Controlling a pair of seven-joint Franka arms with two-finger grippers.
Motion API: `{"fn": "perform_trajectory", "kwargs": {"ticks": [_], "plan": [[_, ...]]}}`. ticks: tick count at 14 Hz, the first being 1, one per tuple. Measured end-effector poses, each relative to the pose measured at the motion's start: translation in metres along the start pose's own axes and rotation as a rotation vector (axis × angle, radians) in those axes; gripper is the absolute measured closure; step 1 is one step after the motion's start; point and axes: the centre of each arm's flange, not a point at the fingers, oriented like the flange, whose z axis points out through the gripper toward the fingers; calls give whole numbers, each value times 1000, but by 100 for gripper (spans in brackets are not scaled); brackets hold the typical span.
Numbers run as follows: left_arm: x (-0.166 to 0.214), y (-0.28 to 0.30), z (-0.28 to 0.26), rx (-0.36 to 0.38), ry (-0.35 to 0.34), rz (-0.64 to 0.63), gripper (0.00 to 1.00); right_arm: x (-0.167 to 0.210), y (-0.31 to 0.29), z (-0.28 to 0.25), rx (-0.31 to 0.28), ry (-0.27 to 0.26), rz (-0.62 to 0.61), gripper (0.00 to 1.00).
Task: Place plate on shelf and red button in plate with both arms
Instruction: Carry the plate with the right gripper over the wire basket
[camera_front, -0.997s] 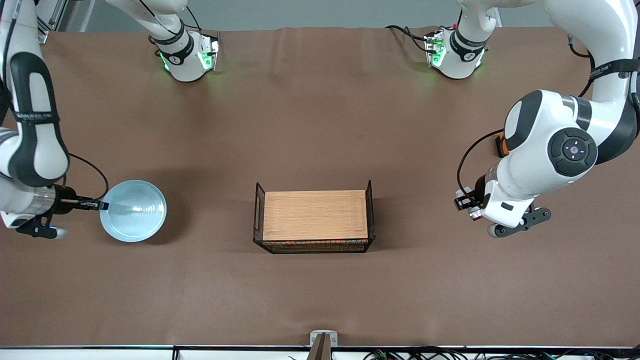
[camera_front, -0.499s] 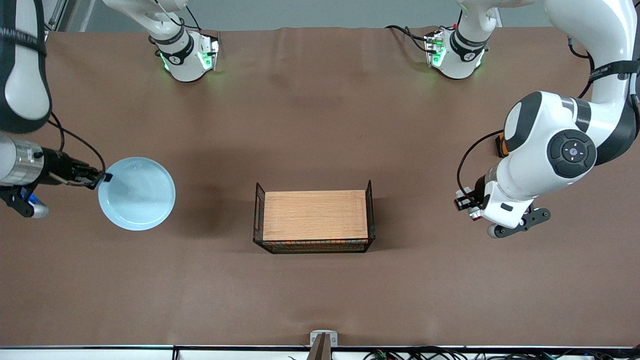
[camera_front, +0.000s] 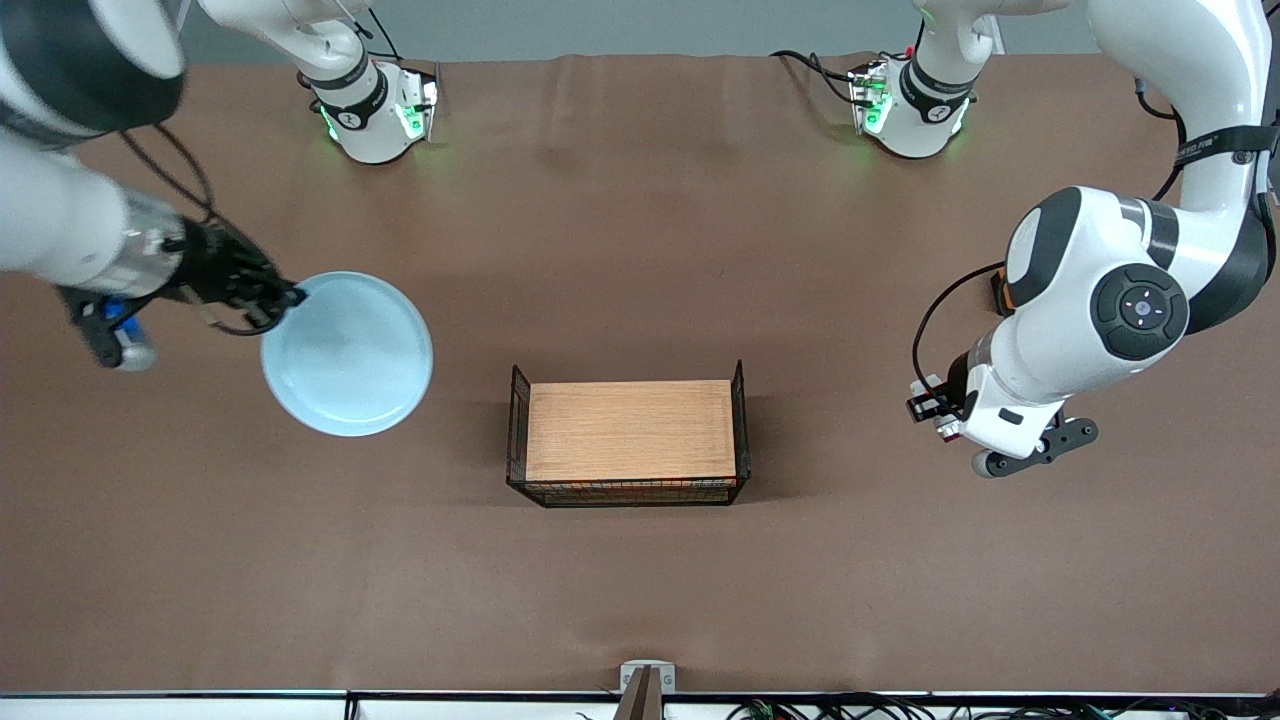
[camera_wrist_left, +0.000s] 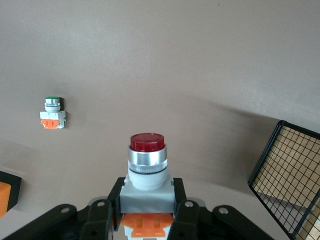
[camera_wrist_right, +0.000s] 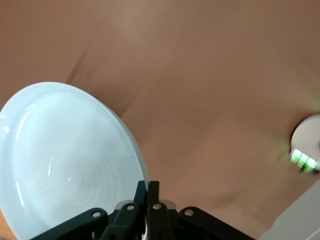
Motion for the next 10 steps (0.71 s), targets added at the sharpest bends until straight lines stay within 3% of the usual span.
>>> {"fn": "perform_trajectory", "kwargs": {"ticks": [6,10], "plan": [[0,0,0,0,0,0,59,-158,-50,20,116,32,298,97],[0,0,0,0,0,0,59,-211,-79,69,144,83,422,97]]}}
